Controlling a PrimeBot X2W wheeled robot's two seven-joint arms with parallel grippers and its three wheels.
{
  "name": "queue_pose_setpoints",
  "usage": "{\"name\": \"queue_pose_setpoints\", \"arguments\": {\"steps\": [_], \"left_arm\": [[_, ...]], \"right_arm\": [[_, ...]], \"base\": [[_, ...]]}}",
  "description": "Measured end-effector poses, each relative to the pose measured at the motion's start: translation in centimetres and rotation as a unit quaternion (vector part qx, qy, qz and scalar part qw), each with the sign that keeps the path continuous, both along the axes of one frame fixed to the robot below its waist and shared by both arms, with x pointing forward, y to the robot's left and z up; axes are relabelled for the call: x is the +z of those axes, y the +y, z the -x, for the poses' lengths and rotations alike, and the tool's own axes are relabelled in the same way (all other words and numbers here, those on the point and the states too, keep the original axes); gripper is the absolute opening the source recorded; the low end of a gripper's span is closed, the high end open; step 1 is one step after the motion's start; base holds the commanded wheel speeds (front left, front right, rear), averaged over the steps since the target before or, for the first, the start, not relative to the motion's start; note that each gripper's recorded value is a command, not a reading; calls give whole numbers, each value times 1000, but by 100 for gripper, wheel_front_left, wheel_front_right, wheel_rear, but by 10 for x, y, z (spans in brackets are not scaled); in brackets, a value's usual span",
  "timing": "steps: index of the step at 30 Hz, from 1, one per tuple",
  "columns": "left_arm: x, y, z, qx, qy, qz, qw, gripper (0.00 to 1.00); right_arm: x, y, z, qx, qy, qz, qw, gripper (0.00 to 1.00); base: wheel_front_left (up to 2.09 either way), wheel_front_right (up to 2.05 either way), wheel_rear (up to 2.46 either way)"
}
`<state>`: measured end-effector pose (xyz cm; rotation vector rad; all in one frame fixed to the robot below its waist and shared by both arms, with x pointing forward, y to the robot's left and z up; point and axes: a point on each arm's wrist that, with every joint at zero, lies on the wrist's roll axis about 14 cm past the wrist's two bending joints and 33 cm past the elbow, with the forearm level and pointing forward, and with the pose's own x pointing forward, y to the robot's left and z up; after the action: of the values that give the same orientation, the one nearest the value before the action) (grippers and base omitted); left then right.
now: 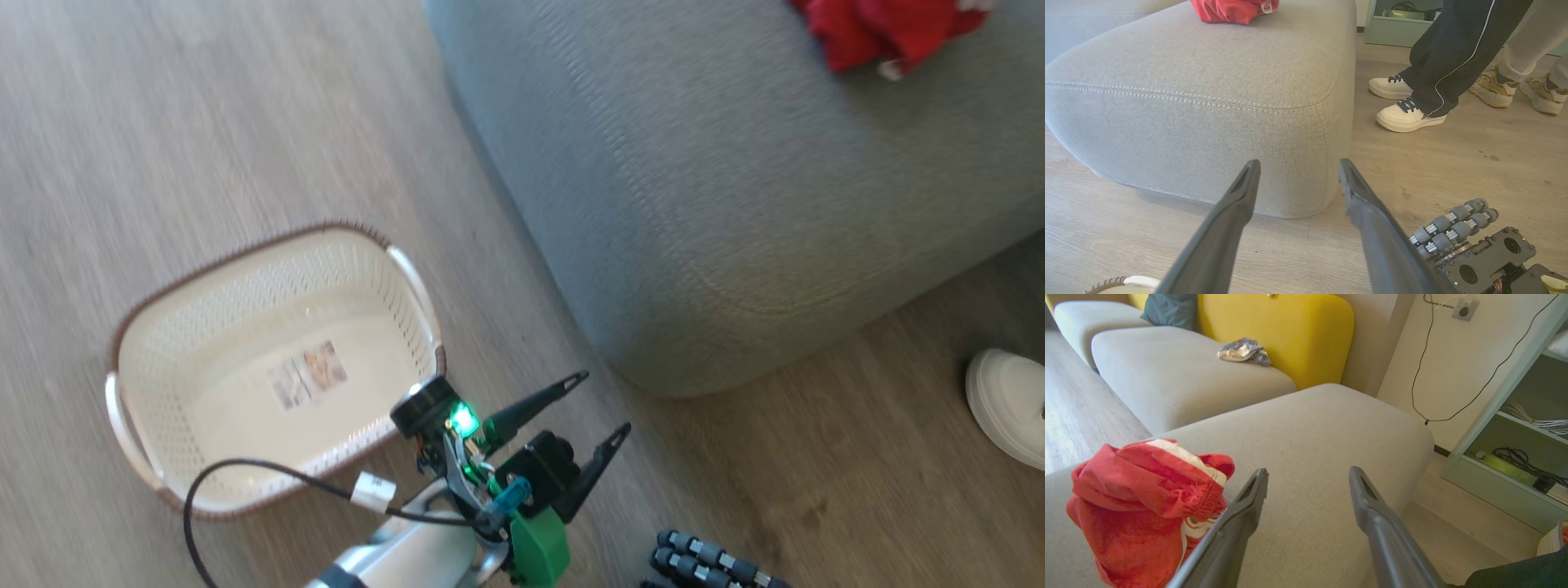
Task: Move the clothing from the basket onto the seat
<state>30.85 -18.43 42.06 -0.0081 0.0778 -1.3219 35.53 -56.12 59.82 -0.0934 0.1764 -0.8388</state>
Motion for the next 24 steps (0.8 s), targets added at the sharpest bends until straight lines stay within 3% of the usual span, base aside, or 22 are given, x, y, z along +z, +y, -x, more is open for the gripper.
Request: {"name": "queue_pose_setpoints", "arguments": {"steps": [8,14,19,24], "left_arm": [[36,-3,17,7,-29,17,999,100],[56,1,27,21,-48,25,998,100],[70,3,35,25,-65,32,997,100],[76,11,31,48,-72,34,996,100]], "right_arm": [[73,1,31,11,-129,51,990,100],[94,15,48,45,-177,72,980,100],[125,36,55,91,-229,104,964,100],[159,62,60,138,-280,155,937,100]], "base": [[0,0,0],[0,0,0],[0,0,0],[0,0,0]]}}
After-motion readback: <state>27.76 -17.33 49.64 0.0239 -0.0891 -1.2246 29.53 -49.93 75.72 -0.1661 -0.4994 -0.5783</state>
